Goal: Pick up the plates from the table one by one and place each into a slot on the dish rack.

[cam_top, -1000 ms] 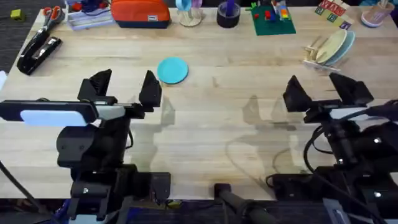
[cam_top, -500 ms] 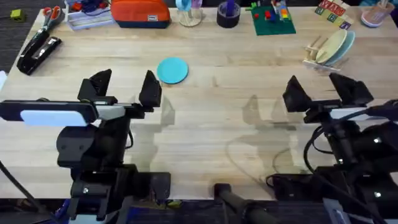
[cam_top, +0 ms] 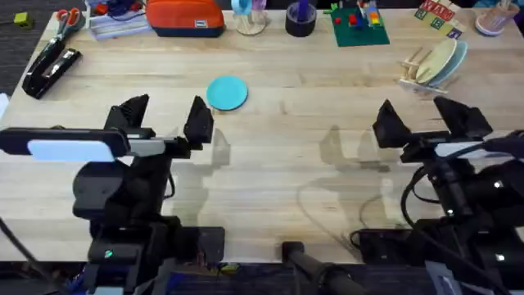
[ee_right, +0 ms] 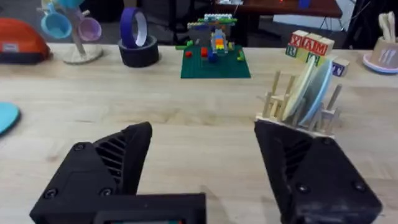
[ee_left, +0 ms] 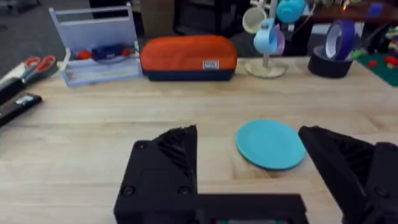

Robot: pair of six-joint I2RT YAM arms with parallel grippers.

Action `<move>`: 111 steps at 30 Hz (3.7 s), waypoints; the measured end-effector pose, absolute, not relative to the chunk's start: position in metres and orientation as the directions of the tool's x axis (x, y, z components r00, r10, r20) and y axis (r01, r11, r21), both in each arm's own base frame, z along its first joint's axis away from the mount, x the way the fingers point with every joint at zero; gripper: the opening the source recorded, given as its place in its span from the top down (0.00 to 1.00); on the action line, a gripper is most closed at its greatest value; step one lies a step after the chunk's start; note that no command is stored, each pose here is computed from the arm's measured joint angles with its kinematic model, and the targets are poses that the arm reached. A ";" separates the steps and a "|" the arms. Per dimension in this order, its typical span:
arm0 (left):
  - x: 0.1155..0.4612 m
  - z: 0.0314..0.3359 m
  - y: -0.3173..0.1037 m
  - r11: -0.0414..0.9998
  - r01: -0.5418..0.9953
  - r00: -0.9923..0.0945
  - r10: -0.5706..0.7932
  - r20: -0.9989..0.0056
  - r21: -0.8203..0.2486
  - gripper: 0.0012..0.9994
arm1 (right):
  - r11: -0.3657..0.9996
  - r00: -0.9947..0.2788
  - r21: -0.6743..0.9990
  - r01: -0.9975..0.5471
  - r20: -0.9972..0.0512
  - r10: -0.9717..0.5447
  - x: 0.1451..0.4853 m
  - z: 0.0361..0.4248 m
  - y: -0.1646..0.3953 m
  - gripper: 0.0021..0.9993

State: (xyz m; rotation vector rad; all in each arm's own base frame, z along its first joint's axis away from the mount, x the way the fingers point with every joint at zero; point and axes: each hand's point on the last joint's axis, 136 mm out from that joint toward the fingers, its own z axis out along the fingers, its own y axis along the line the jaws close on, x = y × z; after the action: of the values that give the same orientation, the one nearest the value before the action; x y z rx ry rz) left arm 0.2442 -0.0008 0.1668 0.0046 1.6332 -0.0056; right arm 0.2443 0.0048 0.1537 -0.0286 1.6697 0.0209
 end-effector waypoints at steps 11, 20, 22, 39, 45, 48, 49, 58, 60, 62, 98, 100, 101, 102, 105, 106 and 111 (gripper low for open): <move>0.207 0.224 -0.001 1.000 0.006 -0.136 0.000 -0.991 -0.001 0.01 | 0.998 -0.252 -0.043 -0.055 -0.966 -0.056 0.213 0.175 0.007 0.01; 0.188 0.284 -0.001 1.000 0.006 -0.162 0.002 -0.987 0.001 0.01 | 0.996 -0.264 -0.066 -0.067 -0.961 -0.081 0.188 0.228 0.008 0.01; 0.189 0.295 -0.001 1.000 0.007 -0.190 0.003 -0.982 0.002 0.01 | 0.996 -0.272 -0.065 -0.067 -0.959 -0.081 0.188 0.239 0.008 0.01; 0.237 0.360 -0.001 1.000 0.007 -0.495 0.003 -0.869 -0.001 0.01 | 0.995 -0.529 -0.043 -0.086 -0.844 -0.083 0.228 0.299 0.008 0.01; 0.261 0.354 -0.001 1.000 0.009 -0.629 0.005 -0.778 -0.001 0.01 | 0.995 -0.599 -0.035 -0.089 -0.797 -0.082 0.242 0.317 0.008 0.01; 0.269 0.348 -0.001 1.000 0.009 -0.695 0.005 -0.719 -0.002 0.01 | 0.995 -0.648 -0.029 -0.092 -0.758 -0.082 0.245 0.319 0.008 0.01; 0.271 0.347 -0.001 1.000 0.009 -0.713 0.005 -0.701 -0.002 0.01 | 0.995 -0.666 -0.027 -0.092 -0.742 -0.082 0.245 0.320 0.008 0.01; 0.287 0.347 0.001 1.000 0.004 -0.773 0.004 -0.635 0.002 0.01 | 0.993 -0.745 -0.034 -0.117 -0.658 -0.110 0.258 0.318 0.008 0.01; 0.286 0.346 0.001 1.000 0.004 -0.777 0.005 -0.629 0.002 0.01 | 0.991 -0.747 -0.045 -0.129 -0.653 -0.127 0.262 0.316 0.008 0.01; 0.286 0.346 0.001 1.000 0.004 -0.778 0.005 -0.628 0.002 0.01 | 0.989 -0.748 -0.051 -0.137 -0.650 -0.137 0.263 0.315 0.008 0.01; 0.284 0.315 -0.001 0.982 0.052 -0.858 -0.050 -0.510 -0.184 0.96 | 0.987 -0.748 -0.060 -0.148 -0.646 -0.152 0.263 0.314 0.008 0.01; 0.286 0.309 -0.001 0.972 0.067 -0.862 -0.057 -0.504 -0.225 0.96 | 0.987 -0.748 -0.060 -0.149 -0.646 -0.152 0.263 0.314 0.008 0.01; 0.287 0.306 -0.001 0.967 0.076 -0.862 -0.059 -0.503 -0.244 0.96 | 0.987 -0.748 -0.060 -0.149 -0.646 -0.152 0.263 0.314 0.008 0.01; 0.288 0.302 -0.002 0.961 0.084 -0.864 -0.062 -0.500 -0.265 0.96 | 0.987 -0.748 -0.060 -0.149 -0.646 -0.152 0.263 0.314 0.008 0.01; 0.293 0.289 -0.003 0.945 0.101 -0.869 -0.068 -0.489 -0.312 0.96 | 0.987 -0.748 -0.060 -0.149 -0.646 -0.152 0.263 0.314 0.008 0.01; 0.295 0.283 -0.004 0.939 0.105 -0.874 -0.069 -0.481 -0.326 0.96 | 0.987 -0.748 -0.060 -0.149 -0.646 -0.152 0.263 0.314 0.008 0.01; 0.304 0.248 -0.011 0.913 0.123 -0.899 -0.065 -0.433 -0.390 0.96 | 0.987 -0.748 -0.060 -0.149 -0.646 -0.152 0.263 0.314 0.008 0.00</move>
State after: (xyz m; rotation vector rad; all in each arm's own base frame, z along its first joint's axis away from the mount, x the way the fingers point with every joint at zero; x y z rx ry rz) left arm 0.3039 -0.0108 0.2481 0.0420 2.6265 -0.5755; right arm 0.2629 0.0077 0.3140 -0.2086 2.4268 -0.0062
